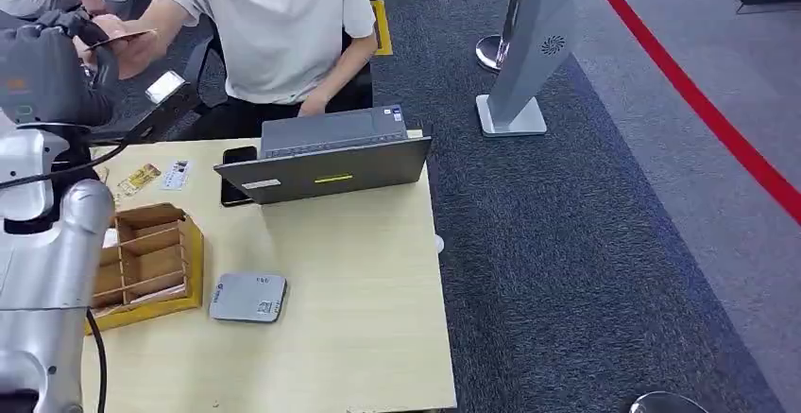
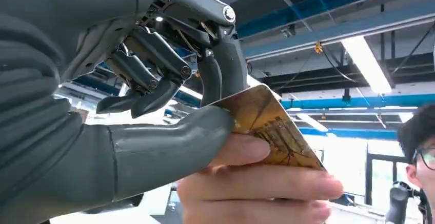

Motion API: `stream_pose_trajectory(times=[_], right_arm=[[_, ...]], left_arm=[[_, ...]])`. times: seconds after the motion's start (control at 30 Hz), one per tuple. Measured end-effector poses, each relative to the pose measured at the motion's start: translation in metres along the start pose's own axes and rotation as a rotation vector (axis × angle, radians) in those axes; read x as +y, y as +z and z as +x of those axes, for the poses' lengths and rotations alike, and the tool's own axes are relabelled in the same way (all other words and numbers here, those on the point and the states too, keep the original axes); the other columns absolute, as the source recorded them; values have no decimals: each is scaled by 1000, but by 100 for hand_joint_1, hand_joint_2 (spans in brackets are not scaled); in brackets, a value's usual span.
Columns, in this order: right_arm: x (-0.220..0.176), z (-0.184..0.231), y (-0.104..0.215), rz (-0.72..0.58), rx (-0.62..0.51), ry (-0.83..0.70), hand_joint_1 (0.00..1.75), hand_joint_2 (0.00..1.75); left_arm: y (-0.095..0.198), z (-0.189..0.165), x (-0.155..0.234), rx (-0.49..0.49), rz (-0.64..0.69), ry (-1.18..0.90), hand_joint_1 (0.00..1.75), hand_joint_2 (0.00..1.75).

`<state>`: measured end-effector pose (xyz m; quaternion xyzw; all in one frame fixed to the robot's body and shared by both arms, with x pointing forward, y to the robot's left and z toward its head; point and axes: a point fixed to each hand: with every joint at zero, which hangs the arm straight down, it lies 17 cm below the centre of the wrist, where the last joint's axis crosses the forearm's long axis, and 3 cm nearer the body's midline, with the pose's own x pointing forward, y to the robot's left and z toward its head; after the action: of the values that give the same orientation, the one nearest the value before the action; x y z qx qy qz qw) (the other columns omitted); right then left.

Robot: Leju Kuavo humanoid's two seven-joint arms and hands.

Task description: Pass the card to the sensor for recognition and then transmit it.

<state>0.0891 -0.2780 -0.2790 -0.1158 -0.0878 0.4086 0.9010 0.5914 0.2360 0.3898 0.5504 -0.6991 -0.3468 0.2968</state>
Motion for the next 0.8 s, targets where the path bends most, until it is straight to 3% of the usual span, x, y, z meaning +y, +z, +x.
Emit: stream_pose_trajectory(times=[0.37,0.4,0.8], right_arm=[[-1,3,0,8,-4,46,0,175],[-1,3,0,7,-1,48,0,175],[1,0,0,7,3,57,0,175]], left_arm=[[-10,-9,-40,44,-50,-9,175,175],[-9,-10,-45,47,-63,-7,0,175],[7,-12,-78,52,-148,18,0,175]])
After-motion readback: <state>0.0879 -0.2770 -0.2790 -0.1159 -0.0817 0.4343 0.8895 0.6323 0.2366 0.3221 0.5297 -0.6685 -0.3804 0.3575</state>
